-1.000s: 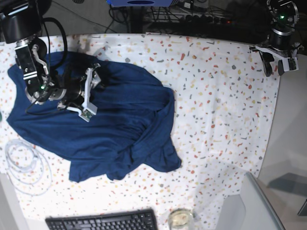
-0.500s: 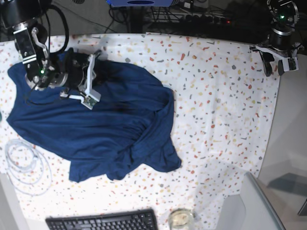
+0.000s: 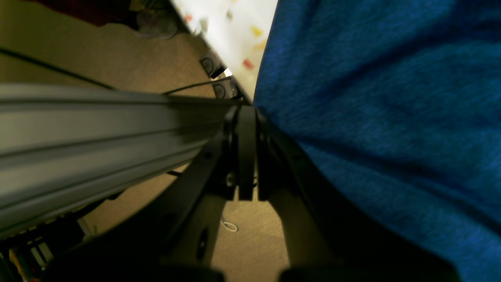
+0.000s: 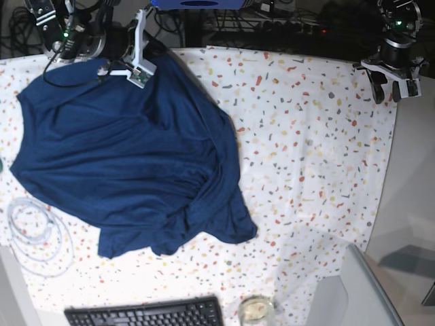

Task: Layout the t-shirt on the table in an organized manner, then fold the t-shirt properly
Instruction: 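Drag the held fabric with the right gripper toward the shirt's outer edge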

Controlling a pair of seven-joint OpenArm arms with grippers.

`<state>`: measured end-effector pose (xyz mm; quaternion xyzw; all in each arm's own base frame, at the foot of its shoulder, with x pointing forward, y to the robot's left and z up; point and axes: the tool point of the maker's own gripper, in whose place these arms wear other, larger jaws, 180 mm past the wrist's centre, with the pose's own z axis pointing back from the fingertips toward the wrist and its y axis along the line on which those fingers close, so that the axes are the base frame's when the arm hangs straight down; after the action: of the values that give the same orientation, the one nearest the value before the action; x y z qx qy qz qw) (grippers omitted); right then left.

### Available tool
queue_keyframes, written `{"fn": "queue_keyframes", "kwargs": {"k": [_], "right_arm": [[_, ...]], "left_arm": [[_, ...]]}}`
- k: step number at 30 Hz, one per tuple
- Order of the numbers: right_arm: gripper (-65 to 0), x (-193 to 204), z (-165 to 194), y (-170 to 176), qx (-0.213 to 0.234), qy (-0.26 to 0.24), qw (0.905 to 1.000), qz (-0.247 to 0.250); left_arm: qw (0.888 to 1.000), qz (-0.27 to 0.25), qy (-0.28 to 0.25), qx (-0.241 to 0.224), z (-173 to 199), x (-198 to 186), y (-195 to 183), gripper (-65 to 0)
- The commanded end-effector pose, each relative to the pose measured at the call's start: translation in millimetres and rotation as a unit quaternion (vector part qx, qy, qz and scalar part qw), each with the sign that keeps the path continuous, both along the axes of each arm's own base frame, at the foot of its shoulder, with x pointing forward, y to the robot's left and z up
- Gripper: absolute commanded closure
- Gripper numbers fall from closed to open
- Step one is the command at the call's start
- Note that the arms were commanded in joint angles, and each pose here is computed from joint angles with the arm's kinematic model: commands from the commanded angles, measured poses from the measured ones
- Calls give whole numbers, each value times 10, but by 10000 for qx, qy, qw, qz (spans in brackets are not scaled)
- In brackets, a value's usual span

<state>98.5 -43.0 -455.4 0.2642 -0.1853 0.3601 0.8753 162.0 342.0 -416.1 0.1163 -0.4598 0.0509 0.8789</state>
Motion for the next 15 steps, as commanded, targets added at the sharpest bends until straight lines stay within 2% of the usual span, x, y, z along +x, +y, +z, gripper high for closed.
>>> {"fn": "queue_keyframes", "kwargs": {"k": [1,4,7,10,13,14,15], "right_arm": [[-6,43,70,22,150,-98,9998,-50],[-8,89,105,-67,105,-169,9996,-205],[-23,204,271,-138,91,-457,9983,-337],[-135,377,456,-395,-83,-832,9940,-707],[-288,682,602,-940,-432,-1256,9773,-1652],[-329,778,652,-1169,-564,-1391,9672,-2051],[-354,901,731,-1418,-671,-1581,9519,-2537]], "left_arm": [[9997,-40,-214,90,126,64,43,-270],[9997,-40,-214,90,126,64,43,-270],[9997,-36,-207,87,121,61,44,-270],[9998,-36,-192,87,116,48,44,-270],[9998,-40,-192,94,119,50,48,-270],[9998,-37,-186,90,114,47,49,-270],[9998,-37,-186,90,114,47,49,-270]]}}
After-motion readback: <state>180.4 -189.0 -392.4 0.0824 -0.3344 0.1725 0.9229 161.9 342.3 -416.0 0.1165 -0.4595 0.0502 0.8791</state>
